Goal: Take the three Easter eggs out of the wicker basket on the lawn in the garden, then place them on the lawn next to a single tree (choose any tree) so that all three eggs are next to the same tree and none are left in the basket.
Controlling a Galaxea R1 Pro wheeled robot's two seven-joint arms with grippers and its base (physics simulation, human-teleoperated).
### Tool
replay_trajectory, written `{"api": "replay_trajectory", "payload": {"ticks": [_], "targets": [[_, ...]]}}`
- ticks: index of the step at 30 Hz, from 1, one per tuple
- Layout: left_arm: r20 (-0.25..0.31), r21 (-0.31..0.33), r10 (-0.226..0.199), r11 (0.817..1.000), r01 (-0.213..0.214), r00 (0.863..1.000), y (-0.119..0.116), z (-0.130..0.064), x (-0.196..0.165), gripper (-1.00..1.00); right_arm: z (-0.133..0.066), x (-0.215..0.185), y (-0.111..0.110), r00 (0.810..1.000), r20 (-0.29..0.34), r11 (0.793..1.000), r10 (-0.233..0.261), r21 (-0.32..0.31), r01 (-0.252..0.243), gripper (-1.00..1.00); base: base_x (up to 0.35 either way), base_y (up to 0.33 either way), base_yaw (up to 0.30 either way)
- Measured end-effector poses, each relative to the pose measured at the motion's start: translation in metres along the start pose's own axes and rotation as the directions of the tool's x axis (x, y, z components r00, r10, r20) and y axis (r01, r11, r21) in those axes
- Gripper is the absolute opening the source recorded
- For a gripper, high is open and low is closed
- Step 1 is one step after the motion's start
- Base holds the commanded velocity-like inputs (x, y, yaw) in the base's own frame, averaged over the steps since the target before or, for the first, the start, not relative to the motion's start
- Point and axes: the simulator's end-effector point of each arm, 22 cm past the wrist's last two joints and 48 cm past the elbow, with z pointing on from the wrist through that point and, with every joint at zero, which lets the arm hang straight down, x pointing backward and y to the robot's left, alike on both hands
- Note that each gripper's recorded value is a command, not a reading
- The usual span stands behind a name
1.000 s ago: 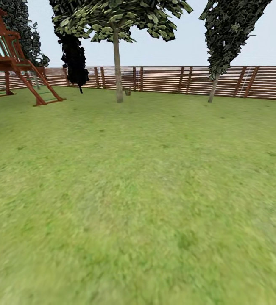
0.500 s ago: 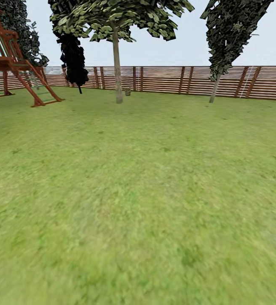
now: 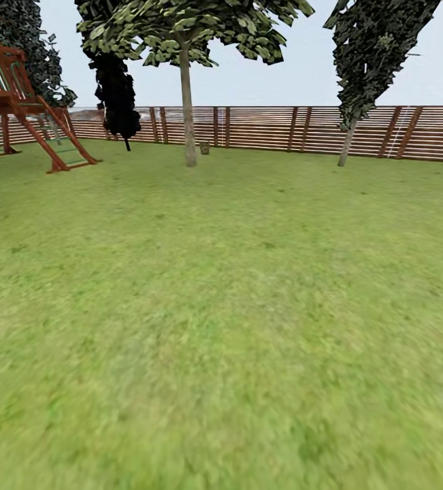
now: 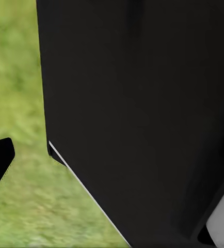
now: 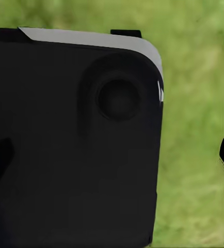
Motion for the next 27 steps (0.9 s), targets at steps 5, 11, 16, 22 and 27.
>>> {"api": "replay_trajectory", "payload": {"ticks": [5, 11, 16, 22, 27], "targets": [[-0.001, 0.0, 0.0, 1.0, 0.0, 1.0, 0.0, 0.0, 0.0006, 1.0, 0.0, 0.0, 0.0002, 1.0, 0.0, 1.0, 0.0, 0.0, 0.0, 1.0, 0.336, 0.0, 0.0], [-0.001, 0.0, 0.0, 1.0, 0.0, 1.0, 0.0, 0.0, 0.0007, 1.0, 0.0, 0.0, 0.0002, 1.0, 0.0, 1.0, 0.0, 0.0, 0.0, 1.0, 0.336, 0.0, 0.0], [-0.001, 0.0, 0.0, 1.0, 0.0, 1.0, 0.0, 0.0, 0.0007, 1.0, 0.0, 0.0, 0.0002, 1.0, 0.0, 1.0, 0.0, 0.0, 0.0, 1.0, 0.336, 0.0, 0.0], [-0.001, 0.0, 0.0, 1.0, 0.0, 1.0, 0.0, 0.0, 0.0005, 1.0, 0.0, 0.0, 0.0002, 1.0, 0.0, 1.0, 0.0, 0.0, 0.0, 1.0, 0.336, 0.0, 0.0], [0.0, 0.0, 0.0, 1.0, 0.0, 1.0, 0.0001, 0.0, 0.0, 1.0, 0.0, -0.0008, 0.0029, 1.0, 0.002, 1.0, -0.002, -0.004, 0.002, 1.0, 0.336, 0.0, 0.0]]}}
